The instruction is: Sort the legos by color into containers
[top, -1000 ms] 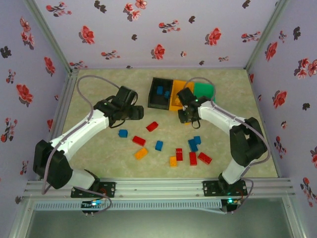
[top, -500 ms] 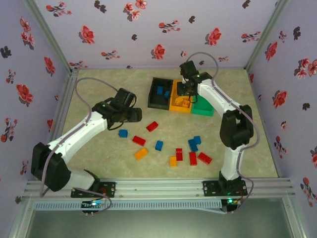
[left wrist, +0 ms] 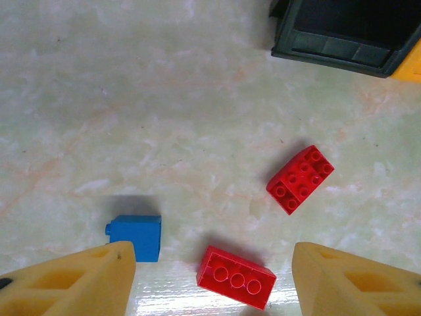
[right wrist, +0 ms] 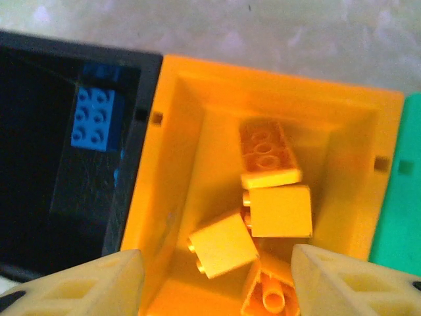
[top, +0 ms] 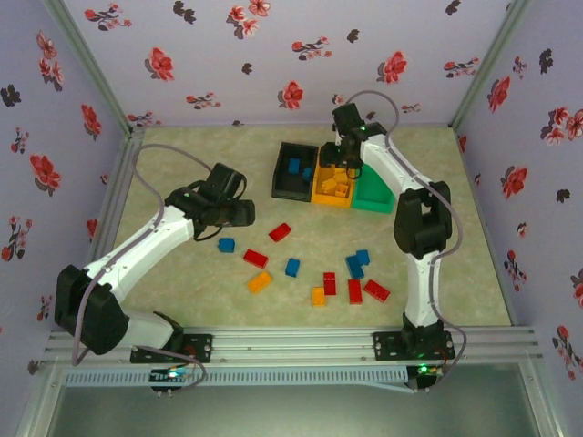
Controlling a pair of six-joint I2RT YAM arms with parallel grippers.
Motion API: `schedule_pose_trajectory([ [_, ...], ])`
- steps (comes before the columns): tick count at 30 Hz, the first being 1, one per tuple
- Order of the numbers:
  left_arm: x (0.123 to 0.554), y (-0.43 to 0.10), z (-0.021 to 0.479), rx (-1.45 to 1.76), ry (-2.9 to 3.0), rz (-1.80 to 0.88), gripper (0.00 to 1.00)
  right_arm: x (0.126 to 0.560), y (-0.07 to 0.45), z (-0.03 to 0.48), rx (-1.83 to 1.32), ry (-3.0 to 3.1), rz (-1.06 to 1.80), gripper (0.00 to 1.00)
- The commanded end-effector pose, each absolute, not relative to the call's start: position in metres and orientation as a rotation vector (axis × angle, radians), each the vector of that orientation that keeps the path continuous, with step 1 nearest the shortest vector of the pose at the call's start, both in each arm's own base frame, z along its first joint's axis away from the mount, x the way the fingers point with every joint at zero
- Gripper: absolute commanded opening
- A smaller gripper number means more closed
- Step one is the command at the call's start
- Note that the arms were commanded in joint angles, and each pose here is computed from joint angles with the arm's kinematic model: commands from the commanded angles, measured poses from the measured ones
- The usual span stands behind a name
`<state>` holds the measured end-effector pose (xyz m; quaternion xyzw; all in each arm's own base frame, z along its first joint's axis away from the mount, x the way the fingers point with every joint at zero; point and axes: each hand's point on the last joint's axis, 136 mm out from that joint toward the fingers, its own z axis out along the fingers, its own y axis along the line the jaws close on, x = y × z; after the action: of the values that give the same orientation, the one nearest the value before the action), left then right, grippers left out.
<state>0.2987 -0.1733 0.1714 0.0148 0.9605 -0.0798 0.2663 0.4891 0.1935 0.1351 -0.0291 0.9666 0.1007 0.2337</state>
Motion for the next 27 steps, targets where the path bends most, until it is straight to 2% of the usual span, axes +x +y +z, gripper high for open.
schedule_pose_trajectory([
  [1,0.293,-0.153,0.163,-0.018,2.626,-0.101,0.65,0.468,0.192,0.163,-0.073,2.617,0.327,0.61],
  [13,0.278,-0.132,0.135,-0.058,2.707,0.020,0.69,0.393,0.177,0.180,-0.065,2.573,0.327,0.61],
  [21,0.271,-0.126,0.114,-0.064,2.777,0.067,0.73,0.366,0.174,0.170,-0.094,2.598,0.289,0.61],
  [27,0.264,-0.144,0.102,-0.050,2.821,-0.052,0.72,0.354,0.174,0.154,-0.113,2.633,0.264,0.61],
])
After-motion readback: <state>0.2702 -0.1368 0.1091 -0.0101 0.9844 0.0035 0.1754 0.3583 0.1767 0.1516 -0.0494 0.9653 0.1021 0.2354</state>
